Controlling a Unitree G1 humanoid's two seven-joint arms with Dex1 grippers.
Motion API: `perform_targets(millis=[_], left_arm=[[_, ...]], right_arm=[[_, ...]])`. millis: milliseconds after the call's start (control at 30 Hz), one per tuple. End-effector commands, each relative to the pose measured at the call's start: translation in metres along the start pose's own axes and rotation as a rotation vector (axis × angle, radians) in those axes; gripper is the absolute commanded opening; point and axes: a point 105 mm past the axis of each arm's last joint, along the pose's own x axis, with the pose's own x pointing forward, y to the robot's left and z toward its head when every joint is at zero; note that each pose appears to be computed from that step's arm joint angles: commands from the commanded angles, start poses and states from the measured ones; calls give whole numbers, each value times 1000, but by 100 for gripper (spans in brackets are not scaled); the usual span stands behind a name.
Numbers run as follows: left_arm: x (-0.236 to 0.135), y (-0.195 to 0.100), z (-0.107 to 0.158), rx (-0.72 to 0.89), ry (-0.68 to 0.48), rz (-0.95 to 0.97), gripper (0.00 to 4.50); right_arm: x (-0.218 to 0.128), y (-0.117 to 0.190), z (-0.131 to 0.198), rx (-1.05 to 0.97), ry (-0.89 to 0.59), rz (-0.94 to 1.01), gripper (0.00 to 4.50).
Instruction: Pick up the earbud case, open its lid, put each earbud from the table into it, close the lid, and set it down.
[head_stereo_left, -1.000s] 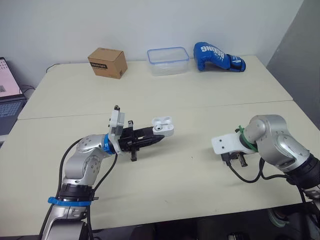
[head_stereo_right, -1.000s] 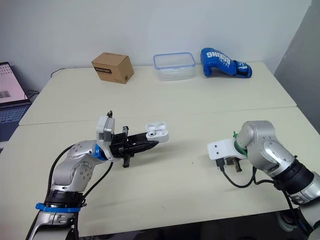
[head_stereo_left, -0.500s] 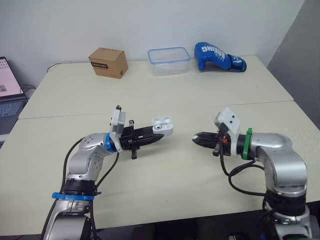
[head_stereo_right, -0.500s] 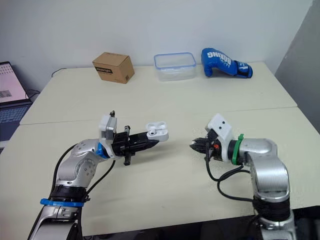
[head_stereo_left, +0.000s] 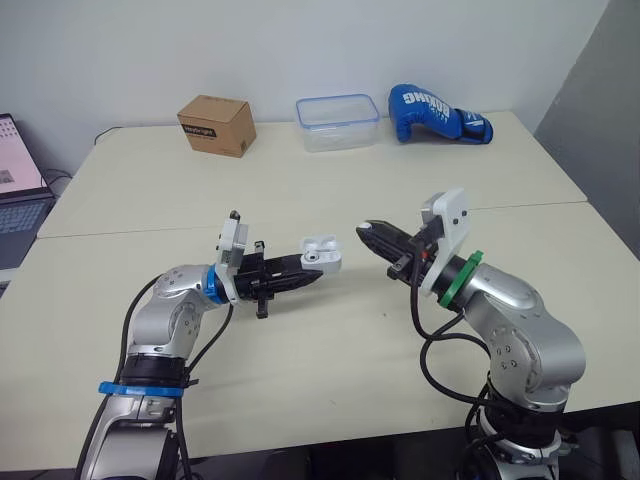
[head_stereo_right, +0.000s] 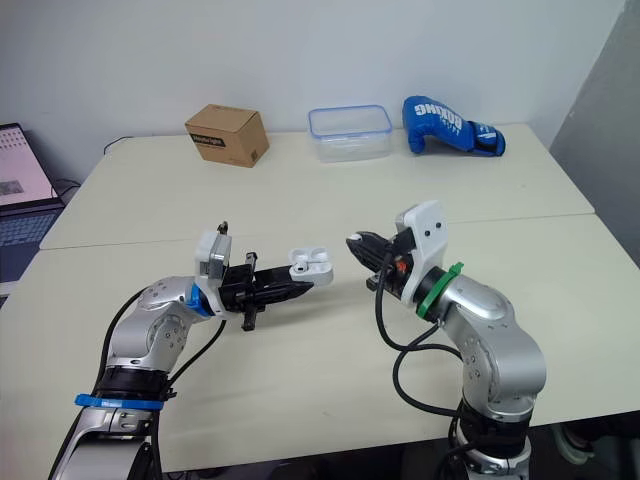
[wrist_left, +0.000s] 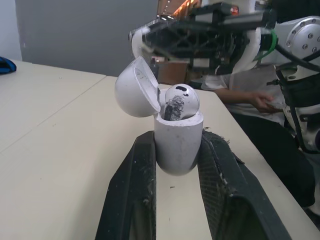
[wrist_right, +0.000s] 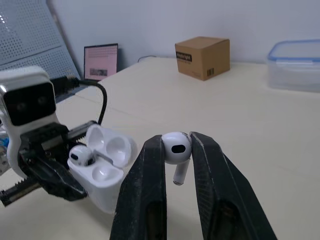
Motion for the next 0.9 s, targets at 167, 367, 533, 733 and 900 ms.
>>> perform_targets(millis=[167, 367, 533, 733, 900], left_arm=[[1, 4, 10, 40, -22, -3, 81], [3, 5, 9, 43, -25, -4, 81], [4, 6, 8, 49, -29, 0, 81], [6, 8, 10, 56, -38, 6, 81], [9, 8, 13, 63, -49, 2, 81]], right_arm=[[13, 24, 9, -185, 55, 129, 37], [17, 27, 9, -188, 52, 136, 37], [18, 28, 5, -162, 68, 154, 37], [18, 26, 0, -114, 85, 156, 37], [19, 26, -2, -92, 94, 156, 37]])
